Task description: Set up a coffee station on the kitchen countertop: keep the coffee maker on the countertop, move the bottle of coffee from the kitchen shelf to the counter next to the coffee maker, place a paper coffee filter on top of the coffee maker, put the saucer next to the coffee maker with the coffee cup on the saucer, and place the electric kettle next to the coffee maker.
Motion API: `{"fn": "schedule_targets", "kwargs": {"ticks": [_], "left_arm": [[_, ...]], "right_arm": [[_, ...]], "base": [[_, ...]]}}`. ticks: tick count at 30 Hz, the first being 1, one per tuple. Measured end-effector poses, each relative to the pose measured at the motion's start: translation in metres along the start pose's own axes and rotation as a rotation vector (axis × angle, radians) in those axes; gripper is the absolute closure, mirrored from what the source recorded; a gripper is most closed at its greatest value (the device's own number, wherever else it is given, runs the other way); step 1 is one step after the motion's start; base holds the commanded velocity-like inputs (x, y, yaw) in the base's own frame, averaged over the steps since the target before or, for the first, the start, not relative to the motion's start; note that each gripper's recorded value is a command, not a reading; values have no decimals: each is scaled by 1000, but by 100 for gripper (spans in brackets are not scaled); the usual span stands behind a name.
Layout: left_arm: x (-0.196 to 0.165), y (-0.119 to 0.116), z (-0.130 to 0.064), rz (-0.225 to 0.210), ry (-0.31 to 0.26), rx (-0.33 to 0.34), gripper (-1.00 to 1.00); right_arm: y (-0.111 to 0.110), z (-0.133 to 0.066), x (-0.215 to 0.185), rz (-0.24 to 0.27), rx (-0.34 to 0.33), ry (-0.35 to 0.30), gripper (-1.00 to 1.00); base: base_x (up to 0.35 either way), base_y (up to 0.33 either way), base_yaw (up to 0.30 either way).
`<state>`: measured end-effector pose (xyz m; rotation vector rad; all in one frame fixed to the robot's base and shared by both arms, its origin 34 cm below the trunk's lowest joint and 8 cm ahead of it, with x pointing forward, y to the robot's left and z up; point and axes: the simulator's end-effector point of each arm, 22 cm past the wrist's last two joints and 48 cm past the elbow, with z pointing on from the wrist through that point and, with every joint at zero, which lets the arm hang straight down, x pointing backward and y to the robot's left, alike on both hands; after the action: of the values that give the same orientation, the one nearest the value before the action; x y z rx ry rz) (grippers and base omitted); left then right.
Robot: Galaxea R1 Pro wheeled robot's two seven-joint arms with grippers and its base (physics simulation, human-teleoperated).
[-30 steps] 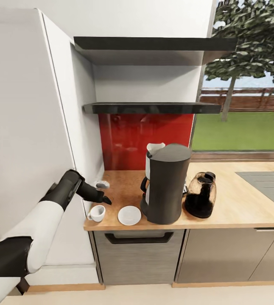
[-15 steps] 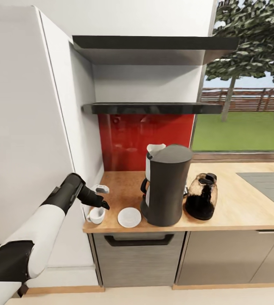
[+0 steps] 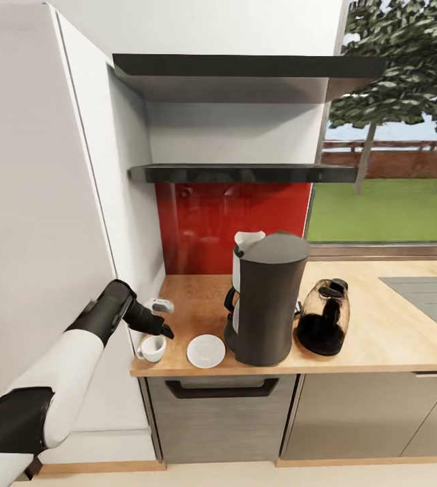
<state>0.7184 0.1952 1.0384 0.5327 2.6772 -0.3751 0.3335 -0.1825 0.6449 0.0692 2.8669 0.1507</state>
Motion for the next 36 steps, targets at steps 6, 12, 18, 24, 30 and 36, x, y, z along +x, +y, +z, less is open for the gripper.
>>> {"fn": "schedule_targets", "kwargs": {"ticks": [6, 12, 18, 24, 30, 36], "left_arm": [[15, -2, 11, -9, 20, 9, -100], [19, -3, 14, -11, 27, 13, -100], [12, -3, 13, 23, 0, 11, -100], [11, -2, 12, 36, -7, 7, -100], [10, 1, 11, 44, -10, -2, -100], [6, 24, 10, 43, -24, -109, -100]], "right_arm": [[0, 0, 0, 0, 0, 0, -100], [0, 0, 0, 0, 0, 0, -100], [0, 0, 0, 0, 0, 0, -100], [0, 0, 1, 0, 0, 2, -100], [0, 0, 1, 0, 0, 2, -100], [0, 0, 1, 0, 0, 2, -100]], "base": [[0, 0, 0], [0, 0, 0], [0, 0, 0], [0, 0, 0], [0, 0, 0], [0, 0, 0]]}}
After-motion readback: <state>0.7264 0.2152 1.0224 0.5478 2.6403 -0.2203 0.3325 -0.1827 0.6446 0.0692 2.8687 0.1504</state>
